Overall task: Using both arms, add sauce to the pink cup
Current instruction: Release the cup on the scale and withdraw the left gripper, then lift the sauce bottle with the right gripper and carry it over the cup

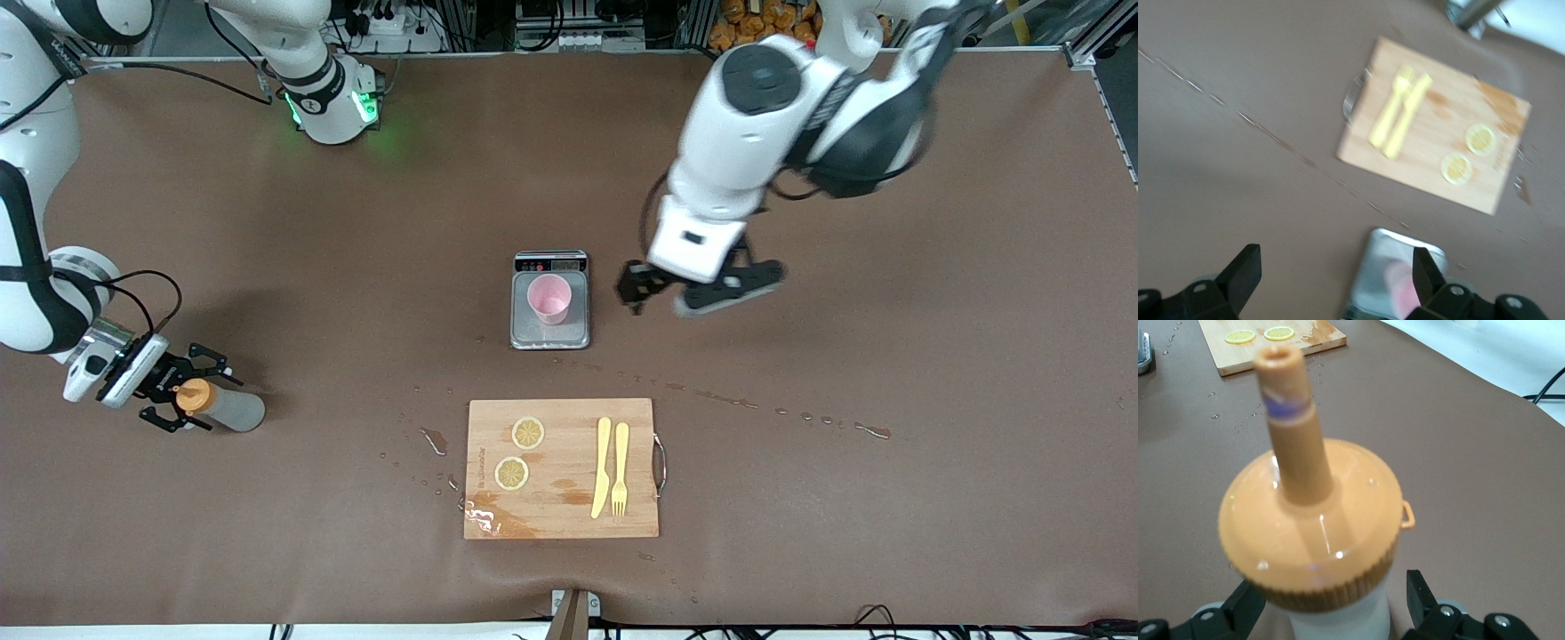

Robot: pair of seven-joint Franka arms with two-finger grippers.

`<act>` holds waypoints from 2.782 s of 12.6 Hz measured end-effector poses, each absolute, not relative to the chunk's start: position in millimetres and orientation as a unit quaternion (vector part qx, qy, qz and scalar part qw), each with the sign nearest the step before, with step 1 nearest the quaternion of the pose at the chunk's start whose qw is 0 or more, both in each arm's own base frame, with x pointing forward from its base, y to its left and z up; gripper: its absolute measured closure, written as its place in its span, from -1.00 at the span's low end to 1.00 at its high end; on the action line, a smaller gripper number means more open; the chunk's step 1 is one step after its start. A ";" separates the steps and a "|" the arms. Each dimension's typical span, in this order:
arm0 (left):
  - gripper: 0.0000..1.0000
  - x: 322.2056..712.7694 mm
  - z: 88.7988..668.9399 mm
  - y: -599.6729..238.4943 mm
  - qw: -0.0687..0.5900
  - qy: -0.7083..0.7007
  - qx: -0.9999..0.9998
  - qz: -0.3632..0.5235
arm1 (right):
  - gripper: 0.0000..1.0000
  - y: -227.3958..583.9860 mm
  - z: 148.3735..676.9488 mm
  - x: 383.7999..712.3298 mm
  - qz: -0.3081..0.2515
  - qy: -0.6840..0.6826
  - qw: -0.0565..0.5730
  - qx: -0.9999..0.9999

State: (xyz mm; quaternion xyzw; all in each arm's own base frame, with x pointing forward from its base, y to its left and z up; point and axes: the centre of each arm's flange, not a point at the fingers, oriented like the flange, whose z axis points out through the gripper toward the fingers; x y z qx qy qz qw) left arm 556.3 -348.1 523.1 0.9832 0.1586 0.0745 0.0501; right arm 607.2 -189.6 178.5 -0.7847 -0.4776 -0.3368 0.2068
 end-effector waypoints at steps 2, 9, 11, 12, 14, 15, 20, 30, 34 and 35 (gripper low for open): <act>-1.00 579.6 547.4 -264.8 0.014 0.093 0.993 0.072 | -0.43 -188.6 179.1 608.1 -0.337 -0.479 0.206 -0.784; -1.00 574.3 620.1 -124.4 -0.041 0.016 0.998 0.040 | -0.02 -199.1 219.0 634.1 -0.316 -0.532 0.166 -0.768; -1.00 571.4 633.2 -106.8 -0.046 -0.001 0.998 0.033 | 0.15 -200.2 240.2 637.7 -0.277 -0.546 0.156 -0.775; -1.00 571.5 635.3 -98.3 -0.047 -0.001 0.998 0.030 | 0.15 -195.9 254.2 639.4 -0.256 -0.555 0.152 -0.777; -1.00 572.0 639.3 -86.5 -0.047 0.000 0.998 0.031 | 0.15 -171.4 283.9 644.2 -0.208 -0.584 0.151 -0.770; -1.00 572.0 639.9 -85.8 -0.048 -0.004 0.998 0.031 | 0.15 -152.0 298.9 648.2 -0.180 -0.602 0.146 -0.764; -1.00 559.6 649.3 -69.0 -0.048 -0.019 0.999 0.011 | 0.15 -56.4 352.8 657.2 -0.063 -0.682 0.116 -0.719; -1.00 553.7 647.8 -63.1 -0.020 -0.014 1.000 -0.009 | 0.15 187.7 371.9 613.8 0.146 -0.703 0.026 -0.695; -1.00 554.4 648.6 -51.2 -0.020 -0.012 1.000 -0.009 | 0.15 270.8 375.7 580.0 0.172 -0.675 -0.043 -0.717; -1.00 554.5 648.6 -49.0 -0.019 -0.010 1.000 -0.009 | 0.15 292.5 377.2 568.2 0.181 -0.668 -0.072 -0.719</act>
